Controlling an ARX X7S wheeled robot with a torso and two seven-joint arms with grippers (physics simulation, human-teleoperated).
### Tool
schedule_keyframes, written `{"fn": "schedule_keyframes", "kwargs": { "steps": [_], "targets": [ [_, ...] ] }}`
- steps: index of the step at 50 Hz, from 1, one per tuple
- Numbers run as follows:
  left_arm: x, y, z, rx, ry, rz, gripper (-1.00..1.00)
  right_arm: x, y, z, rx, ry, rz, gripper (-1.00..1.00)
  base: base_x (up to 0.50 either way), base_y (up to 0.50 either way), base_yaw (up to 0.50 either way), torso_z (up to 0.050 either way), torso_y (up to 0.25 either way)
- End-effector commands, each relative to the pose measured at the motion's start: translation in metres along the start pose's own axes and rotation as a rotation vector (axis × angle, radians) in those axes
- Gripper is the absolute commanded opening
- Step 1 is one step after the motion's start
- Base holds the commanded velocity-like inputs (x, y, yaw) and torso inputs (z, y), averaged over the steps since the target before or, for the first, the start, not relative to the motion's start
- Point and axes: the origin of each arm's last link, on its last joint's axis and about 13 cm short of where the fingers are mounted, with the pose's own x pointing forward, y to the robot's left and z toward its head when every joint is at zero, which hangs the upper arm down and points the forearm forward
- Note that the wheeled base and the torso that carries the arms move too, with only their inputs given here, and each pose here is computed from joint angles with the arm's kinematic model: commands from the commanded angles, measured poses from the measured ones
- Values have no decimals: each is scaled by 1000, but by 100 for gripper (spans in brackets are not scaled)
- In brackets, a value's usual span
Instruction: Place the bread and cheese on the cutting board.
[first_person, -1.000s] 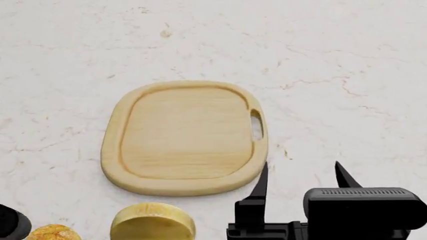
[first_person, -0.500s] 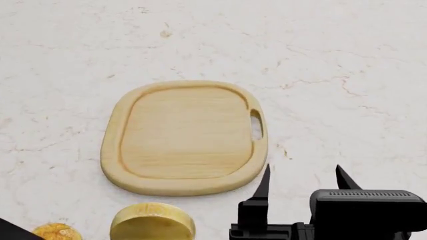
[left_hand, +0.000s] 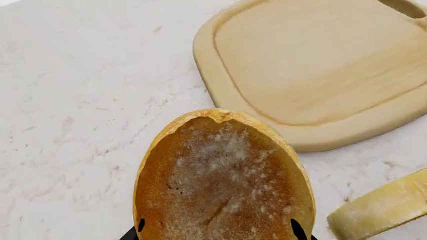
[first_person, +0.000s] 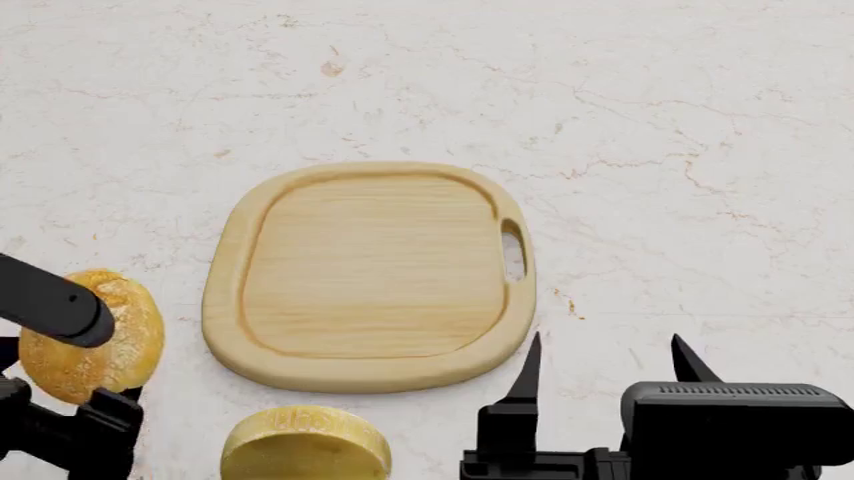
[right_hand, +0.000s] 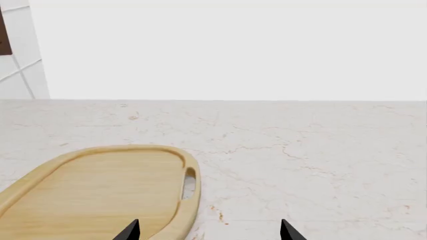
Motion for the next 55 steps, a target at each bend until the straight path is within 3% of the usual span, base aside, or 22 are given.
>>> {"fn": "schedule_keyframes", "kwargs": {
  "steps": [1,10,13,16,17,22,24,31,49,50,55],
  "targets": [
    [24,11,73,-3,-68,12,-100,0,0,1,3,-1,-1,100,0,0,0,0,0],
    [67,2,154,-24,-99,-52,-100,-1,-5,4,8,-10,-19,100,0,0,0,0,0],
    [84,-4,181,-5,-80,-72,-100,-1,-5,2,11,-6,-17,100,0,0,0,0,0],
    [101,-10,188,43,-51,-62,-100,-1,-5,4,15,-11,-12,100,0,0,0,0,0],
    [105,-11,186,81,-48,-42,-100,-1,-5,4,17,-10,-10,100,0,0,0,0,0],
    [117,-16,171,36,10,-72,-100,-1,-4,3,16,-5,-6,100,0,0,0,0,0],
    [122,-18,165,62,26,-62,-100,-2,-6,5,19,-9,-9,100,0,0,0,0,0],
    [137,-23,144,-1,75,-93,-100,-1,-7,2,24,-3,-14,100,0,0,0,0,0],
    [139,-20,136,17,141,-91,-100,2,-7,-3,22,9,-12,100,0,0,0,0,0],
    [138,-20,135,23,150,-92,100,1,-7,-2,21,9,-11,100,0,0,0,0,0],
    [133,-18,140,34,157,-94,100,2,-7,-4,20,13,-9,100,0,0,0,0,0]
  ]
}}
